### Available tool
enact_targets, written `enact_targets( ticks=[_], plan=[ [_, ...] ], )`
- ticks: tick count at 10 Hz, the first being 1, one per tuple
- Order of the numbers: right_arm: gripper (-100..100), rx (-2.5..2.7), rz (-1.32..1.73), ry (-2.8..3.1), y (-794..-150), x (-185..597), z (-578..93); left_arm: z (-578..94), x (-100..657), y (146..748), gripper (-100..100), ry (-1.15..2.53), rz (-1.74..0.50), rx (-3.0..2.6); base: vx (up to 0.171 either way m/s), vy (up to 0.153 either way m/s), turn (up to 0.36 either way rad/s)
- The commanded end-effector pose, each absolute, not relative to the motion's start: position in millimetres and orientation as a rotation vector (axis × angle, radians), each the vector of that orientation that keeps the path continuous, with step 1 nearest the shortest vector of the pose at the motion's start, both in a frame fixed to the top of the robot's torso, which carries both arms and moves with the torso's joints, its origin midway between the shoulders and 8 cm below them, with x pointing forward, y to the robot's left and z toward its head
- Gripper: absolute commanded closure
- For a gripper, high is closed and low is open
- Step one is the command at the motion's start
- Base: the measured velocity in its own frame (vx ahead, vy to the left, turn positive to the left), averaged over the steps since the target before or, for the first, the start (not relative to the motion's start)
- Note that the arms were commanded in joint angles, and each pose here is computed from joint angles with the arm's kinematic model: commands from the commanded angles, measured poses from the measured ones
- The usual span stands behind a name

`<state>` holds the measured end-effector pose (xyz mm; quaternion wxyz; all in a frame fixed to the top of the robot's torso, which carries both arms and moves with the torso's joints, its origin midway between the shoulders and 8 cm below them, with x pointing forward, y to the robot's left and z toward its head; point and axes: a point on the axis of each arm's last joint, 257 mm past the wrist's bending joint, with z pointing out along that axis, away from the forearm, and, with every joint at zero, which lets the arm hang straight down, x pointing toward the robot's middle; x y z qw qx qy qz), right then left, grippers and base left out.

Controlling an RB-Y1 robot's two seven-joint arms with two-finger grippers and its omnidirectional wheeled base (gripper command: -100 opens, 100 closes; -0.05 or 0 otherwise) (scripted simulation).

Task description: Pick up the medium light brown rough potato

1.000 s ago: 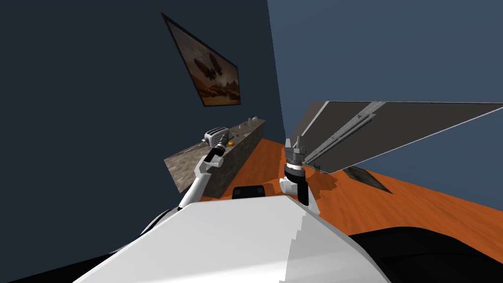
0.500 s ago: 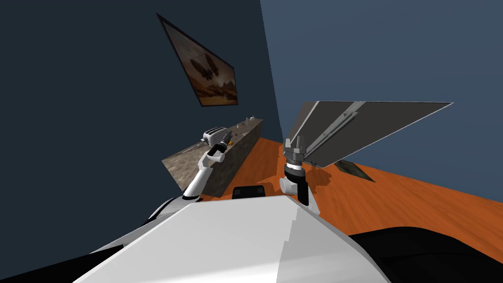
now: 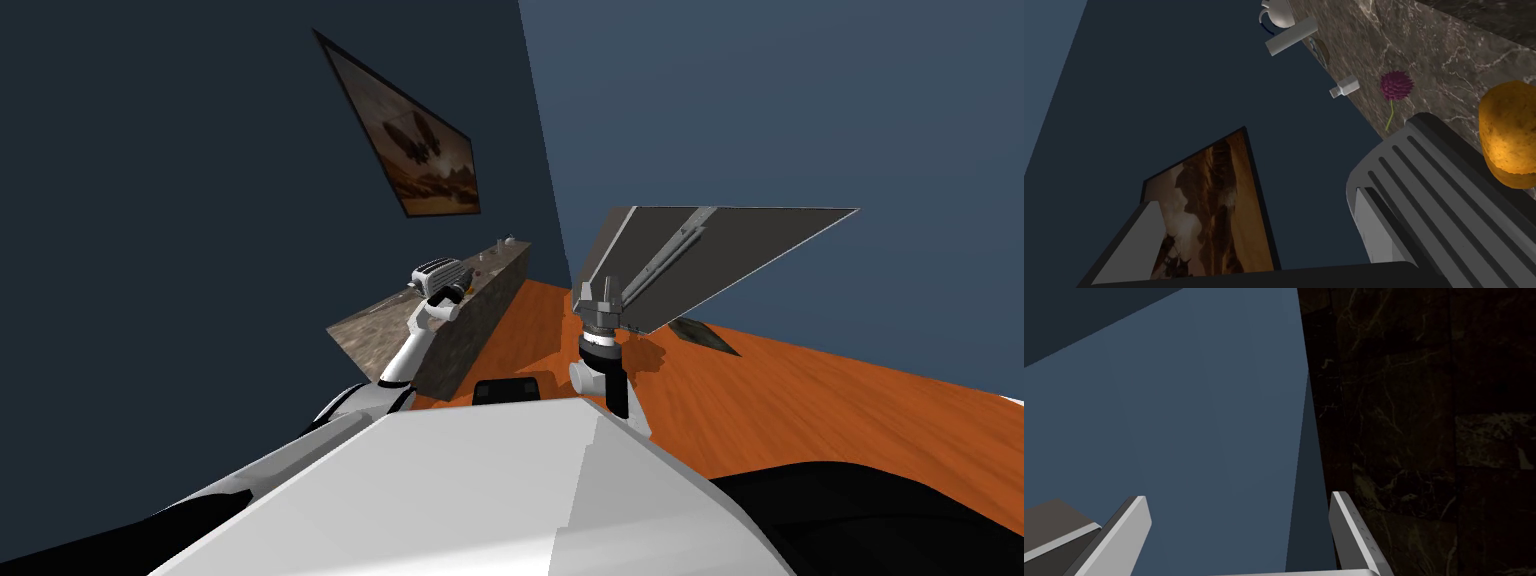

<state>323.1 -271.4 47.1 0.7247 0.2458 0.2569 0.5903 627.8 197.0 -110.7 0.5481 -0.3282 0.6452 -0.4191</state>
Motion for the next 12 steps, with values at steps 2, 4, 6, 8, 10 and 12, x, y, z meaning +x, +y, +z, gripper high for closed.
enact_targets(
  ticks=[2, 4, 6, 8, 10, 12],
  plan=[
    [0, 0.542, 1.302, 0.567, -271, 323, 47, -123, 640, 201, -100, 1.592, -0.958, -0.822, -0.048, 0.046, -0.074],
    [0, 0.542, 1.302, 0.567, -271, 323, 47, -132, 649, 204, -100, 1.638, -0.933, -0.857, -0.042, 0.027, -0.067],
    [0, 0.542, 1.302, 0.567, -271, 323, 47, -141, 656, 208, -100, 1.683, -0.909, -0.895, -0.024, 0.032, -0.063],
    [0, 0.542, 1.302, 0.567, -271, 323, 47, -150, 662, 213, -100, 1.725, -0.887, -0.935, -0.02, 0.046, -0.055],
    [0, 0.542, 1.302, 0.567, -271, 323, 47, -159, 666, 217, -100, 1.766, -0.867, -0.977, -0.018, 0.042, -0.049],
    [0, 0.542, 1.302, 0.567, -271, 323, 47, -167, 669, 220, -100, 1.806, -0.849, -1.021, -0.003, 0.043, -0.042]
  ],
)
